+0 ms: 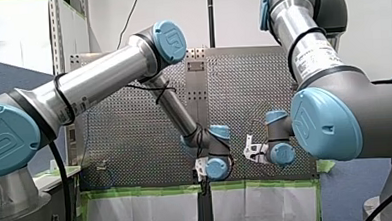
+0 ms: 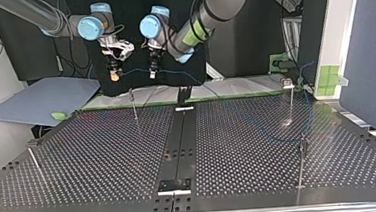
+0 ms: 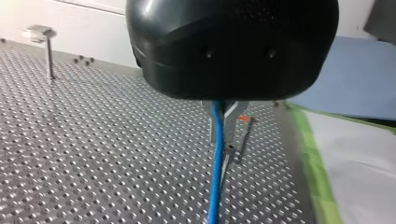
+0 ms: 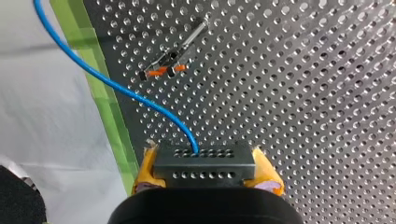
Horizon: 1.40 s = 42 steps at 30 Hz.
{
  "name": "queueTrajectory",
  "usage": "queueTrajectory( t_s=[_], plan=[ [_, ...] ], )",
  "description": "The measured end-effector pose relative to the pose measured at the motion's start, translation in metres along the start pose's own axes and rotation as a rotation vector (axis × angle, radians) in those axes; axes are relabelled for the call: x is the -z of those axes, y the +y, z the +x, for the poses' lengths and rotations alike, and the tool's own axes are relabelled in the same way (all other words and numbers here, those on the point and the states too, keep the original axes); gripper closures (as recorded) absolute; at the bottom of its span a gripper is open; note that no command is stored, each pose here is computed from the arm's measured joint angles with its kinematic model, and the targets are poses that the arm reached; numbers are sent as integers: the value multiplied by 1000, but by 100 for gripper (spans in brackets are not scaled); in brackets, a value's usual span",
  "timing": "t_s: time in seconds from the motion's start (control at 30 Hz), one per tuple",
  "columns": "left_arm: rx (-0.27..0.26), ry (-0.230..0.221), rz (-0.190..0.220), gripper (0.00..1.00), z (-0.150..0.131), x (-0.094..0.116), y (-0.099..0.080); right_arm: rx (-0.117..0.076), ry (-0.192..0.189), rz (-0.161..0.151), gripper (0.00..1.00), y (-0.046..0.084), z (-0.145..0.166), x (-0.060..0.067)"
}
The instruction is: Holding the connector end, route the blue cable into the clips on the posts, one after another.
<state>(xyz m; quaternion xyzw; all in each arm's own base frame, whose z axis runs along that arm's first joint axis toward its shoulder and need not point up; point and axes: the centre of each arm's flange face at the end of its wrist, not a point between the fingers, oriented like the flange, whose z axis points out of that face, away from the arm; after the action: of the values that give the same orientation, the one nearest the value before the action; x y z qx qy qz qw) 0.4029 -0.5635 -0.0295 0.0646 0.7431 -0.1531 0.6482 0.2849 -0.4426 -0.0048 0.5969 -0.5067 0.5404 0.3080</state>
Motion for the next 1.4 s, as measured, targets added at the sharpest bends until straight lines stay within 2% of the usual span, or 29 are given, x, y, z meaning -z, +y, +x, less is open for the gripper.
queueTrajectory(
  t_s=[0.17, 0.3, 0.4, 0.53, 0.67, 0.73, 0.83, 0.97, 1.07, 1.23, 1.4],
  plan=[
    [4, 11, 10, 100, 10, -9, -6, -12, -11, -8, 100, 5, 0, 0],
    [15, 31, 11, 100, 25, -15, -8, -9, -30, -30, 100, 14, 0, 1],
    [20, 32, 14, 100, 35, -21, -9, 1, -43, -55, 100, 25, 1, 1],
    [35, 10, 37, 100, 32, -34, -16, 28, -58, -92, 100, 46, 3, -1],
    [50, -10, 62, 100, 25, -47, -23, 35, -57, -101, 100, 63, 7, -4],
    [49, -6, 69, 100, 27, -50, -26, 35, -46, -98, 100, 72, 11, -7],
    [39, 13, 78, 100, 38, -51, -30, 35, -33, -85, 100, 79, 16, -12],
    [32, 38, 80, 100, 51, -54, -35, 34, -22, -64, 100, 81, 19, -16],
    [52, 27, 80, 100, 46, -62, -39, 30, -18, -46, 100, 81, 19, -20],
    [87, 10, 82, 100, 40, -68, -42, 12, -33, -17, 100, 82, 10, -27],
    [101, 4, 79, 100, 39, -71, -41, 17, -69, -15, 100, 86, -6, -34]
  ],
)
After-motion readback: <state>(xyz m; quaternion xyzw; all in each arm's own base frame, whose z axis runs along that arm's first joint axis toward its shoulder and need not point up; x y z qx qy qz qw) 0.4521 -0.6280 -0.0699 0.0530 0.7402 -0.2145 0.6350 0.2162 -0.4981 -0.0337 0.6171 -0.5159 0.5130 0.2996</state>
